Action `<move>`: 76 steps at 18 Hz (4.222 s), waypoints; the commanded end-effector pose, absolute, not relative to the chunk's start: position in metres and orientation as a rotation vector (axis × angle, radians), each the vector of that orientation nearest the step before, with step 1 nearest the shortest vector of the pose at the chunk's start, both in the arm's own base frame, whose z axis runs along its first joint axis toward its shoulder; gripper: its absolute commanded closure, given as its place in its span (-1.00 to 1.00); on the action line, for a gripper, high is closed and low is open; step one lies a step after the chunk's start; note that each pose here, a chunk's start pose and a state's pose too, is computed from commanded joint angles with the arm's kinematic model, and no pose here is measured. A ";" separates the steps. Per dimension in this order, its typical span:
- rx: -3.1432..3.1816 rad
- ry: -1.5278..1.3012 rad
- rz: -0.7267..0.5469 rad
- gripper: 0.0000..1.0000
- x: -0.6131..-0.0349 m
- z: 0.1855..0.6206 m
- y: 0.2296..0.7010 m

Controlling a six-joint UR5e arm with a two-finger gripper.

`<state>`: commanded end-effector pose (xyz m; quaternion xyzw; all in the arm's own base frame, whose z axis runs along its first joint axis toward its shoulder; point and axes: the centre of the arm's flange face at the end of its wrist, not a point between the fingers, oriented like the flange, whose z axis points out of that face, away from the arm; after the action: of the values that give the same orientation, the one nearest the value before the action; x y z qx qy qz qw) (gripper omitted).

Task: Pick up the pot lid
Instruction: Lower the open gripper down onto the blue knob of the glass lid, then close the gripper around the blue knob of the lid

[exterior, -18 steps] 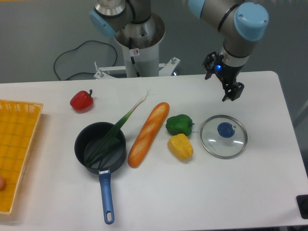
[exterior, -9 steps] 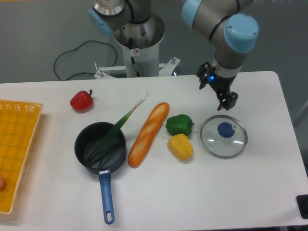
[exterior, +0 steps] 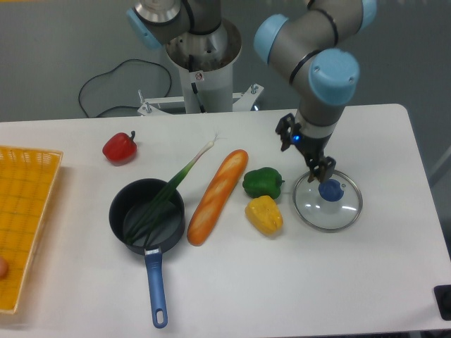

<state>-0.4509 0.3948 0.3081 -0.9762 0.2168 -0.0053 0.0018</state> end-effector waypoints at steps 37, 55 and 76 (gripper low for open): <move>-3.060 0.840 -0.049 -1.00 -0.541 0.229 0.339; -3.062 0.839 -0.096 -1.00 -0.536 0.212 0.336; -3.078 0.820 -0.074 0.27 -0.544 0.218 0.342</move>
<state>-0.5442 0.3423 0.2177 -0.9658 0.2574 -0.0232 -0.0223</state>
